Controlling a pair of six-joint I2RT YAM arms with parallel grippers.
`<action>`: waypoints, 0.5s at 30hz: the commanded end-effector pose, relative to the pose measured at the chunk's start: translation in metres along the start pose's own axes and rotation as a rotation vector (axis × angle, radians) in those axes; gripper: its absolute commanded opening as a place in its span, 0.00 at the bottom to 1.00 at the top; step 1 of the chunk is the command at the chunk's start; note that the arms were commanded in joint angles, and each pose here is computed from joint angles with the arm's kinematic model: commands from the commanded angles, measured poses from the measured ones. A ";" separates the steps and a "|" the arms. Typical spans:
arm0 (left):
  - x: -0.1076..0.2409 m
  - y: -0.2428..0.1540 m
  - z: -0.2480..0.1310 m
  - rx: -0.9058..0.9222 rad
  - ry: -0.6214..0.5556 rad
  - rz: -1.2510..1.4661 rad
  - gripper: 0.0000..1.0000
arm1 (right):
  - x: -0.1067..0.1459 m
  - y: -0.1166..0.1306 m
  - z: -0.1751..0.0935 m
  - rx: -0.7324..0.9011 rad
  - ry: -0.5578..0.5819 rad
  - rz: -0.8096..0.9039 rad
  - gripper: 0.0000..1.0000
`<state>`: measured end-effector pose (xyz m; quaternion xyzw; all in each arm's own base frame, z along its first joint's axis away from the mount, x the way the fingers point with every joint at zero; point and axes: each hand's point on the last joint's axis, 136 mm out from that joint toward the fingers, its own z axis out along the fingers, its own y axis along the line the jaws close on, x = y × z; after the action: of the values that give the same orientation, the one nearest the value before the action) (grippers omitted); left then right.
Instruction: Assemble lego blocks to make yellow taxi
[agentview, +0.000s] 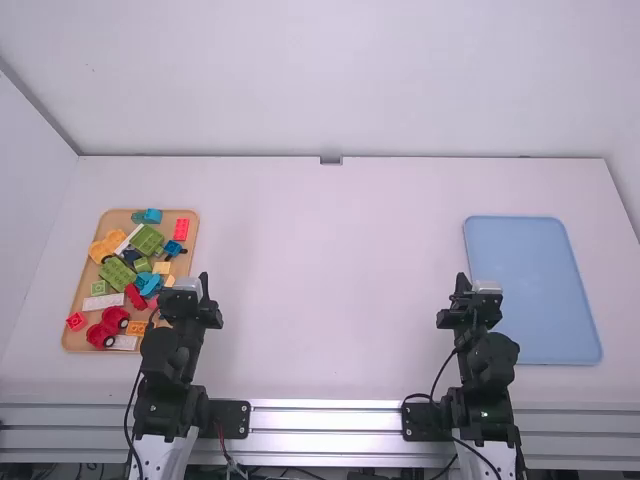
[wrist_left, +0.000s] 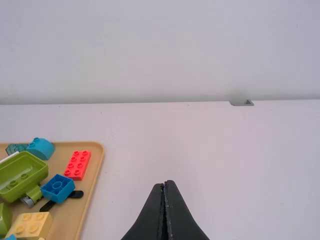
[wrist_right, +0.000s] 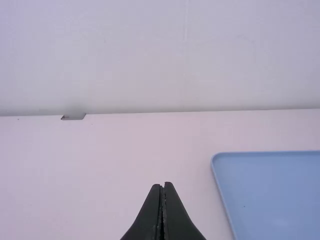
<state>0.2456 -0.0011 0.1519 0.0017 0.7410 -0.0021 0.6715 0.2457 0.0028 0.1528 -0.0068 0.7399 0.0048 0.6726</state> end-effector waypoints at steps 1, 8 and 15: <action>0.000 0.000 0.000 0.000 0.000 0.000 0.00 | 0.000 0.000 0.000 -0.002 0.001 -0.003 0.00; -0.004 0.000 0.000 -0.003 -0.003 0.003 0.02 | -0.003 0.001 0.000 -0.008 0.000 -0.007 0.03; -0.015 0.003 0.000 -0.013 0.005 0.012 0.08 | -0.012 0.004 0.000 -0.027 0.012 -0.019 0.09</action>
<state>0.2475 -0.0007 0.1466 0.0010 0.7547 -0.0014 0.6561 0.2473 0.0063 0.1441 -0.0179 0.7559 0.0090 0.6543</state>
